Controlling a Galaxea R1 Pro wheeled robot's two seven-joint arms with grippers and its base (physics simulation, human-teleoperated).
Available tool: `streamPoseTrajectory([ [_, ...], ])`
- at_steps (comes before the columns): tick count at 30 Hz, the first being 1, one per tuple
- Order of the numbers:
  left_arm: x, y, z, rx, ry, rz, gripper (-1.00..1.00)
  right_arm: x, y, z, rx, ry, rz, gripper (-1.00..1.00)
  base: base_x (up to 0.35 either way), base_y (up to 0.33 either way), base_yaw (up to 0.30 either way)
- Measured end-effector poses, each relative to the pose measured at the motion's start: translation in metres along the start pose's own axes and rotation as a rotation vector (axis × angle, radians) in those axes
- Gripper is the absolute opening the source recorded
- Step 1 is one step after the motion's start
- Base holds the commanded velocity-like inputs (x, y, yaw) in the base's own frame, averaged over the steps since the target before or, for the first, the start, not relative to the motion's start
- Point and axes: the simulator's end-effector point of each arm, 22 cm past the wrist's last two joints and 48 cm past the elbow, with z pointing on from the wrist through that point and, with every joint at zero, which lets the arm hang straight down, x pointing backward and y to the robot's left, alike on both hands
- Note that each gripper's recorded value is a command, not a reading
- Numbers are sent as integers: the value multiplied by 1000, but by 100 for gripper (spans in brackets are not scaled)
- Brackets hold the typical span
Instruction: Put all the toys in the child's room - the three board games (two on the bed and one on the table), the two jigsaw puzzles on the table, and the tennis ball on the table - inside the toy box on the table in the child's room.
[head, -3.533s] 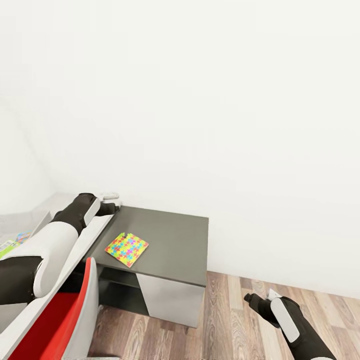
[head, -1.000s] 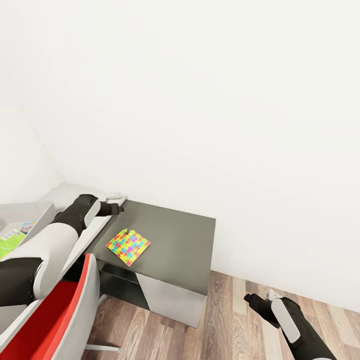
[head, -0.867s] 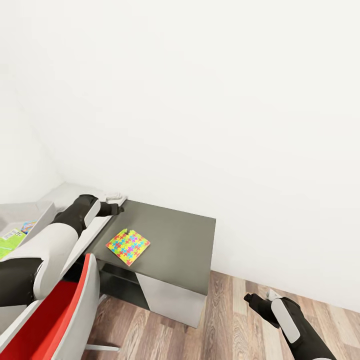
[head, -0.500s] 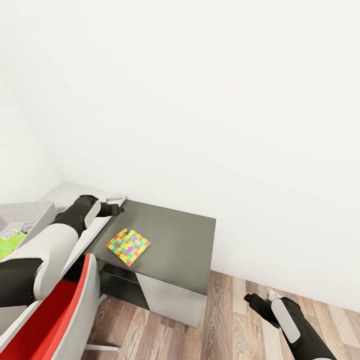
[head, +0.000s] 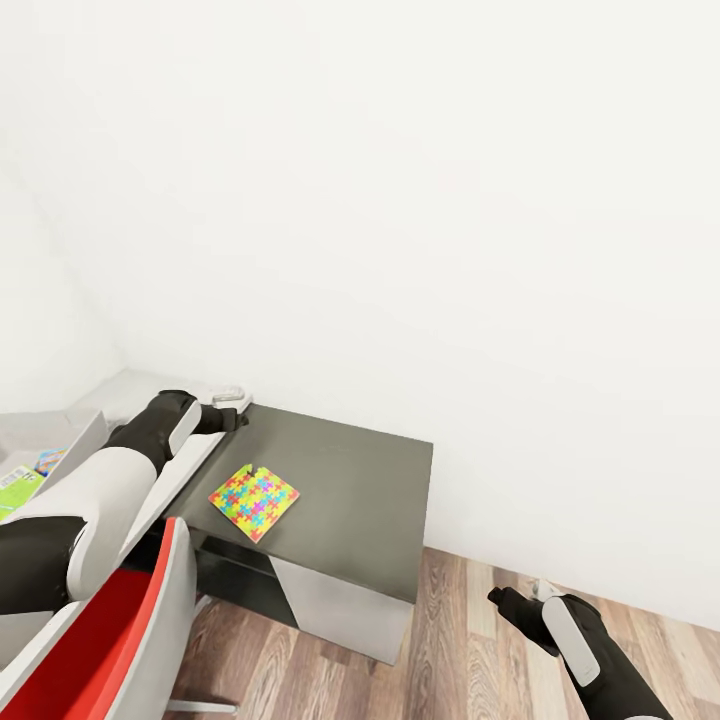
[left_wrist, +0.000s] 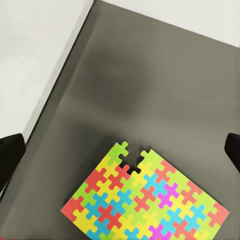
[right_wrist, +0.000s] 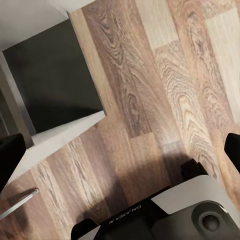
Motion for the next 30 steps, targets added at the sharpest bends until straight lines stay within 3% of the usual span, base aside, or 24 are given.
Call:
streamPoseTrajectory([
  [21,0,0,0,0,-1,1,100,0,0,0,0,0,-1,100,47,-39,0],
  [30,-4,1,2,-1,-26,2,100,1,-1,1,5,4,-3,100,4,-4,0],
])
